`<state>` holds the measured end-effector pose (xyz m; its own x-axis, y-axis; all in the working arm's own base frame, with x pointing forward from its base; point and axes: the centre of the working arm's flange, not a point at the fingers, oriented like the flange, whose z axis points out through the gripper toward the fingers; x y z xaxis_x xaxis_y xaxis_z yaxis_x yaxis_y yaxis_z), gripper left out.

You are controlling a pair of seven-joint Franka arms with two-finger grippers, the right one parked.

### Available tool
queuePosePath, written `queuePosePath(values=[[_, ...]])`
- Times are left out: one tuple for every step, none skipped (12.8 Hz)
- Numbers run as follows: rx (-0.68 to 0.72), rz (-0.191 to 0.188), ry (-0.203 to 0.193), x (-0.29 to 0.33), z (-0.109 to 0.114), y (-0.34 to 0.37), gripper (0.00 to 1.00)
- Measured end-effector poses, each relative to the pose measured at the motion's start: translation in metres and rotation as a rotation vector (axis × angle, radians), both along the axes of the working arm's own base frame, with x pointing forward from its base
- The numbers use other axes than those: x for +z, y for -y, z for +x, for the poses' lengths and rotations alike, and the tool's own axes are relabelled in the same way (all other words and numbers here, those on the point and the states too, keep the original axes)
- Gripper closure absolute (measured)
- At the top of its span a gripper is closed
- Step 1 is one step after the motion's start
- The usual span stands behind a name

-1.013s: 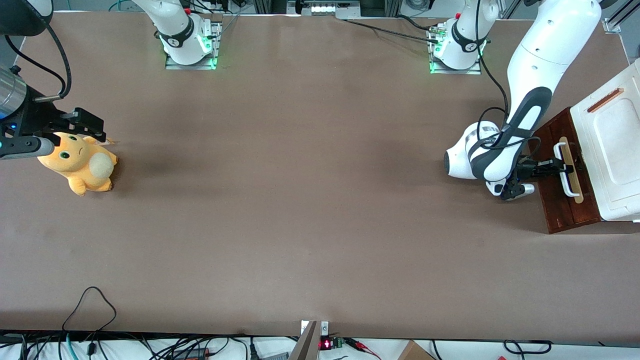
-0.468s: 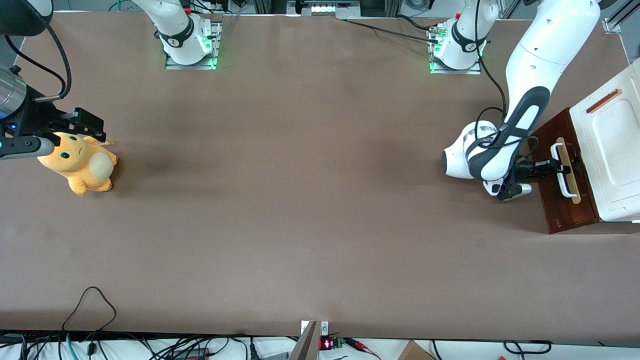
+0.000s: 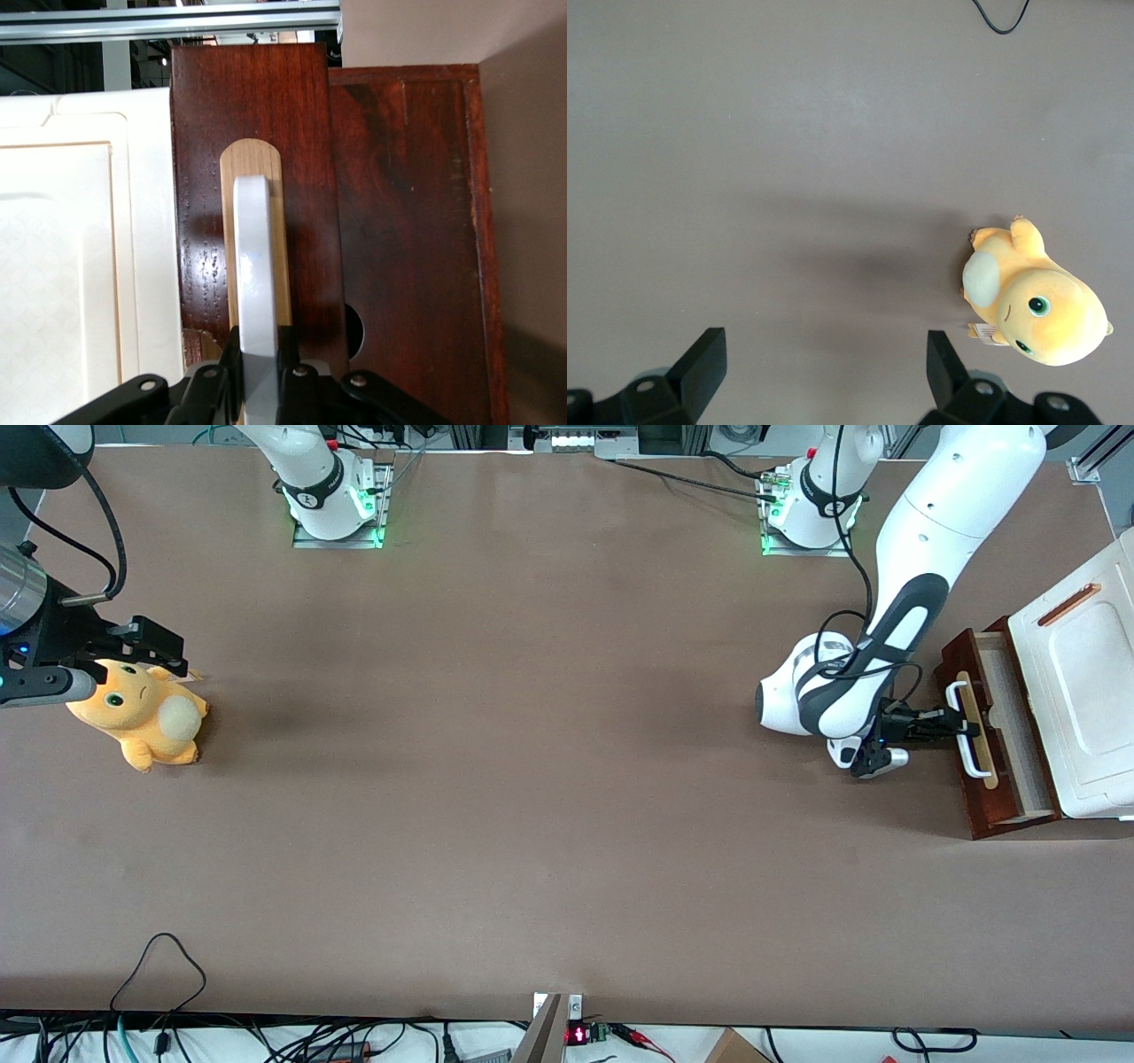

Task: Open lower drawer with left arm only
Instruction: 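Pull the handle away from the cabinet with the left gripper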

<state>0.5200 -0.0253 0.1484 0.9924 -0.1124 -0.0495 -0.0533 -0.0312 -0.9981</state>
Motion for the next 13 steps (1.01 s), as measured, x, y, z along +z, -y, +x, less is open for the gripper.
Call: queuePosePath(values=[[-0.004,-0.003,0.001,0.000,0.000,0.003,0.81],[-0.006,-0.006,0.002,0.001,0.000,0.006,0.81],[-0.011,-0.008,0.002,0.001,0.000,0.010,0.81],[-0.018,-0.010,0.002,0.001,-0.001,0.015,0.81],[-0.027,-0.012,0.002,0.002,-0.002,0.022,0.81],[-0.035,-0.014,0.002,0.002,-0.003,0.028,0.81],[-0.040,-0.016,0.002,0.002,-0.003,0.032,0.81],[-0.042,-0.017,0.002,0.002,-0.003,0.034,0.81],[-0.044,-0.017,0.001,0.001,-0.003,0.034,0.81],[-0.069,-0.026,0.005,0.003,0.002,0.044,0.75],[-0.090,-0.036,0.012,0.007,0.007,0.060,0.65],[-0.104,-0.040,0.017,0.011,0.011,0.070,0.54],[-0.110,-0.042,0.022,0.013,0.013,0.074,0.43]])
